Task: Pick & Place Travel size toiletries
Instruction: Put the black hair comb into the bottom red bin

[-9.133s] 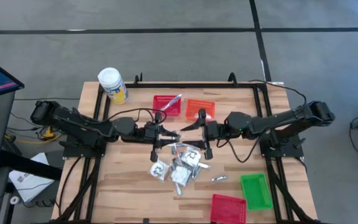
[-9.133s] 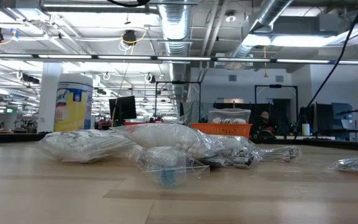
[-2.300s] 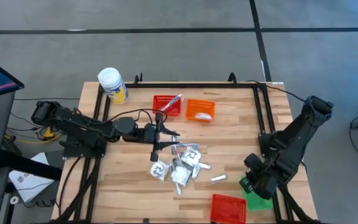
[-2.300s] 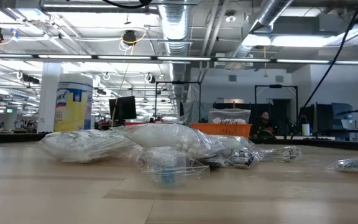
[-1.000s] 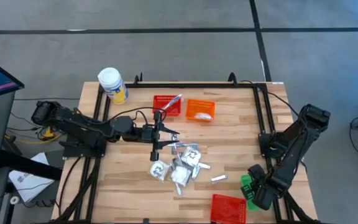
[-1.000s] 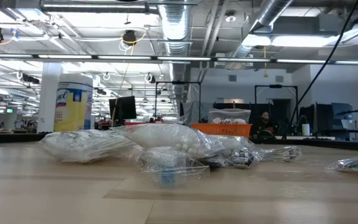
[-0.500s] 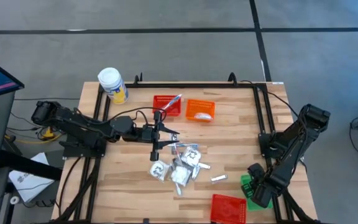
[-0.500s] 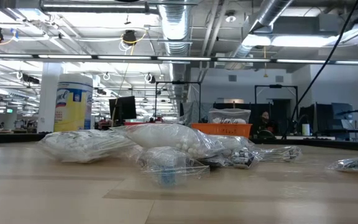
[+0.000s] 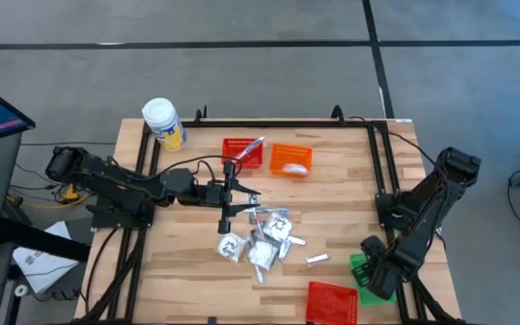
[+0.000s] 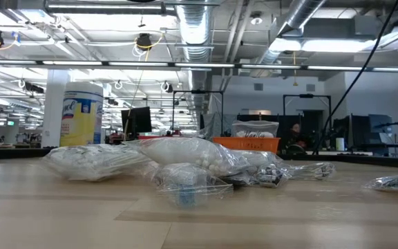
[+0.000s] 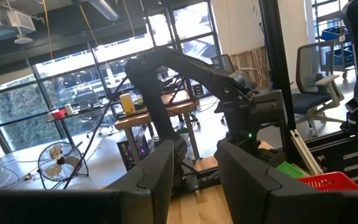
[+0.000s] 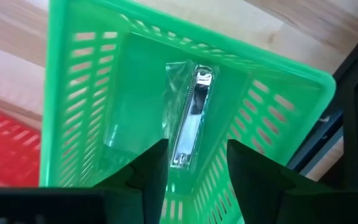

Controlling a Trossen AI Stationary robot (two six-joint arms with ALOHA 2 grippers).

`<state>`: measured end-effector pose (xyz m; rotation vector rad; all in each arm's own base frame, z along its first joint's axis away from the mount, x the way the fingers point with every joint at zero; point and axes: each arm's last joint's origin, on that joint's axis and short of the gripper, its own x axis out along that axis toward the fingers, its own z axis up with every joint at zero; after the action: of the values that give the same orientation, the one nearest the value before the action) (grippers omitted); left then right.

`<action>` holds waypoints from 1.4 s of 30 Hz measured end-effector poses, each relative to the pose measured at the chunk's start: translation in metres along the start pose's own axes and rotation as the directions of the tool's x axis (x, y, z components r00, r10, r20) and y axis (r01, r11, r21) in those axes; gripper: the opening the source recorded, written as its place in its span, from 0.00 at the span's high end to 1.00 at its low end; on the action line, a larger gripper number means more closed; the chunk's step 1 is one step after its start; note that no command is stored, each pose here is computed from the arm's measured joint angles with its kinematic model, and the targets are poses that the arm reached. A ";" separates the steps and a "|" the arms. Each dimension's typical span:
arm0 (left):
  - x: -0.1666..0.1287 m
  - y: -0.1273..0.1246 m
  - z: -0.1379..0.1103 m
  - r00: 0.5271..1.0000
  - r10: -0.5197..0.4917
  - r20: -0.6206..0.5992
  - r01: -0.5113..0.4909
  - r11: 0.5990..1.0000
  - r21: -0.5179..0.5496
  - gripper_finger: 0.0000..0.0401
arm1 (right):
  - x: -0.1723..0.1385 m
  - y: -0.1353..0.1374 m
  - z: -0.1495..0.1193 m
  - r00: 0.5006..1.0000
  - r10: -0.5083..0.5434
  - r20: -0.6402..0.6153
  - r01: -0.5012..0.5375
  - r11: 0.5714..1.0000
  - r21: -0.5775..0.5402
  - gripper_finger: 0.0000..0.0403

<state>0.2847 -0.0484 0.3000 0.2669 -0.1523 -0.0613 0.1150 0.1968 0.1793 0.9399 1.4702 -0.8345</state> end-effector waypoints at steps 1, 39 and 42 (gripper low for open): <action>0.000 0.000 0.000 1.000 0.000 0.000 0.000 1.000 0.000 0.71 | -0.001 -0.001 0.000 1.000 0.002 0.000 -0.002 1.000 0.000 0.61; -0.003 -0.017 0.002 0.998 -0.062 -0.005 0.061 0.994 -0.092 0.71 | -0.052 0.011 0.060 0.912 0.351 0.214 -0.241 0.878 -0.413 0.65; -0.003 -0.019 0.002 0.998 -0.069 -0.007 0.068 0.993 -0.093 0.71 | -0.053 0.015 0.068 0.906 0.359 0.224 -0.228 0.860 -0.457 0.65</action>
<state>0.2808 -0.0669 0.2962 0.1800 -0.1295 -0.1344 0.1593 0.1371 0.2249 0.6507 1.1339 -0.3829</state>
